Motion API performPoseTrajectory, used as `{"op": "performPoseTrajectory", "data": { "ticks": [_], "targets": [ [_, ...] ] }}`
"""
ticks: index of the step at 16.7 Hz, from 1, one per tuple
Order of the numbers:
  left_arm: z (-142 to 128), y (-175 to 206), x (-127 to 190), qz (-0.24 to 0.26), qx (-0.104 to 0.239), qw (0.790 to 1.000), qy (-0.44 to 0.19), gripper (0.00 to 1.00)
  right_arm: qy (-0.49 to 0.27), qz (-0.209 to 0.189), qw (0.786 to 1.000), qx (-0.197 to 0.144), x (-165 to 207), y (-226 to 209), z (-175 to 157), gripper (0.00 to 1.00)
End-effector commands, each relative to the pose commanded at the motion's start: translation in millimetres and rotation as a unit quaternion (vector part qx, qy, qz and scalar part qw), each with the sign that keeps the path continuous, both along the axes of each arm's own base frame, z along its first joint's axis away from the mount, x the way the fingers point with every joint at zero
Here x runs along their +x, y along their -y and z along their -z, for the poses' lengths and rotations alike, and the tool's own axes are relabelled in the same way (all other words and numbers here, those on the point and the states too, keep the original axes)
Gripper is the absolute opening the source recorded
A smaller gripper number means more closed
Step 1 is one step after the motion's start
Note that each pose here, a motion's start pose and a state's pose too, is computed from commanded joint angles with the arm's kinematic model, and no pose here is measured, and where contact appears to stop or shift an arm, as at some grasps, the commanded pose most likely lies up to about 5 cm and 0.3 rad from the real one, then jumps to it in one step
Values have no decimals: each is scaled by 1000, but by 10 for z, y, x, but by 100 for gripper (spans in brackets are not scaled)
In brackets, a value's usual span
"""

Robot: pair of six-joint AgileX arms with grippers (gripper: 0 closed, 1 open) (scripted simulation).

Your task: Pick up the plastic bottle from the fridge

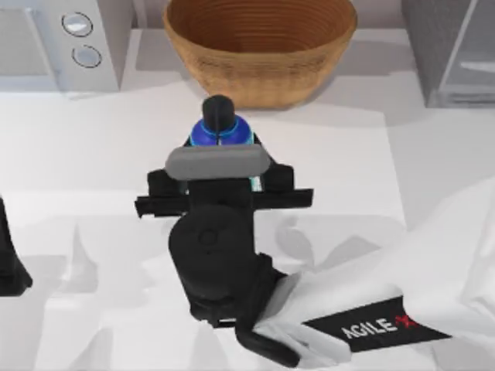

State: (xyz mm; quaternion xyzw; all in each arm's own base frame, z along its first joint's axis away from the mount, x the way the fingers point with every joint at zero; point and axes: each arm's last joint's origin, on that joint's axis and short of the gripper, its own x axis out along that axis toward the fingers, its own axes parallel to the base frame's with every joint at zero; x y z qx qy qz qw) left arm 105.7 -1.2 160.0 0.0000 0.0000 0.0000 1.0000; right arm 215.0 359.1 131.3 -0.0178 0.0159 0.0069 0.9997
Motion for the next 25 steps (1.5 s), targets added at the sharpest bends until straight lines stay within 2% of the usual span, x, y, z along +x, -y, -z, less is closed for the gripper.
{"op": "performPoseTrajectory", "data": {
  "ticks": [4,10,13,17,22,25],
  "targets": [
    [0,0,0,0,0,1000,0,100,15,7,1000,16,-127,-319,201,0],
    [0,0,0,0,0,1000,0,100,15,8,1000,15,-114,-324,231,0],
    [0,0,0,0,0,1000,0,100,11,9,1000,5,48,-332,369,0],
    [0,0,0,0,0,1000,0,100,15,8,1000,16,374,-345,514,0],
    [0,0,0,0,0,1000,0,100,16,8,1000,18,426,-345,539,0],
    [0,0,0,0,0,1000,0,100,16,8,1000,18,426,-345,539,23]
  ]
}}
